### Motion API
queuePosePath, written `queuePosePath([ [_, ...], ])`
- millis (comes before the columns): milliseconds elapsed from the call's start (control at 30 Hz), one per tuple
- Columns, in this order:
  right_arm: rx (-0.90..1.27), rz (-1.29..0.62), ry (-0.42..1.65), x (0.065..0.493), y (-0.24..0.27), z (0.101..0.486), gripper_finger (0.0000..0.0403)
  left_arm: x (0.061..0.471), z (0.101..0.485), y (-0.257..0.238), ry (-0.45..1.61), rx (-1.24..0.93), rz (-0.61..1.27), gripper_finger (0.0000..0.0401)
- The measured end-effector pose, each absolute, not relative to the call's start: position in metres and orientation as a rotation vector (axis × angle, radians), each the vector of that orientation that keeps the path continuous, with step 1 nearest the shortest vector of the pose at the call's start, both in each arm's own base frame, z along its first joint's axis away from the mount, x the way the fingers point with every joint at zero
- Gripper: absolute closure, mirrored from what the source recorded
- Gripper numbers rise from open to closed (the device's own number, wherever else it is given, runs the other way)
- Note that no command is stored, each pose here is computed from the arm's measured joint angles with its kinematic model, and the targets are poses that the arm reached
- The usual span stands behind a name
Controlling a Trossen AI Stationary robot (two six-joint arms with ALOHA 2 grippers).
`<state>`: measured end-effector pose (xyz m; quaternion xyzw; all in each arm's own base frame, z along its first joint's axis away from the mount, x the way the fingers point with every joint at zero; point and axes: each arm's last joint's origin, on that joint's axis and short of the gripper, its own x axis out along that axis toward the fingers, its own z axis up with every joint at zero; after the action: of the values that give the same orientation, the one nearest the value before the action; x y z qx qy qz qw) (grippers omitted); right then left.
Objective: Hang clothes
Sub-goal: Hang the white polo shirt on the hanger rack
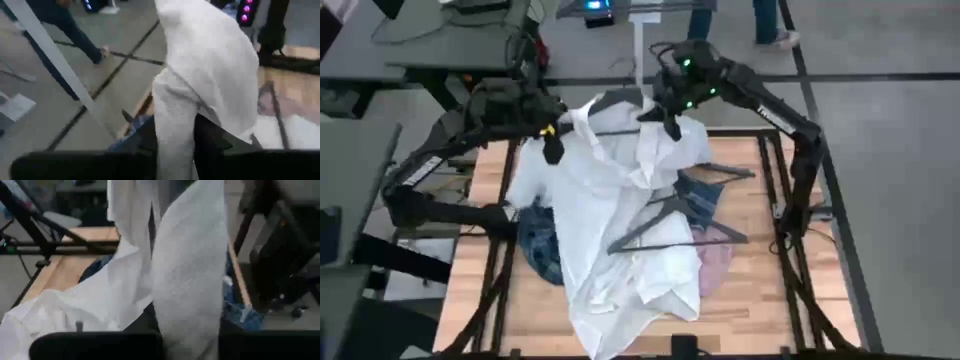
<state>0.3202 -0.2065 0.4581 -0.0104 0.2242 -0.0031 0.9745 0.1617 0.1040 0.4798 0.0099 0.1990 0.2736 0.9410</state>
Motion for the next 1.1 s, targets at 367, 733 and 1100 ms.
queuePosePath([
  [367,0.016,-0.020,0.440,0.298,-0.226,0.465,0.0380,0.203,0.497,0.138,0.503,-0.069,0.453,0.0319],
  [733,0.053,-0.017,0.546,0.295,-0.219,0.457,0.0386,0.224,0.502,0.163,0.441,-0.012,0.301,0.0316],
  [1100,0.067,-0.041,0.582,0.293,-0.220,0.454,0.0387,0.187,0.507,0.168,0.478,-0.100,0.202,0.0283],
])
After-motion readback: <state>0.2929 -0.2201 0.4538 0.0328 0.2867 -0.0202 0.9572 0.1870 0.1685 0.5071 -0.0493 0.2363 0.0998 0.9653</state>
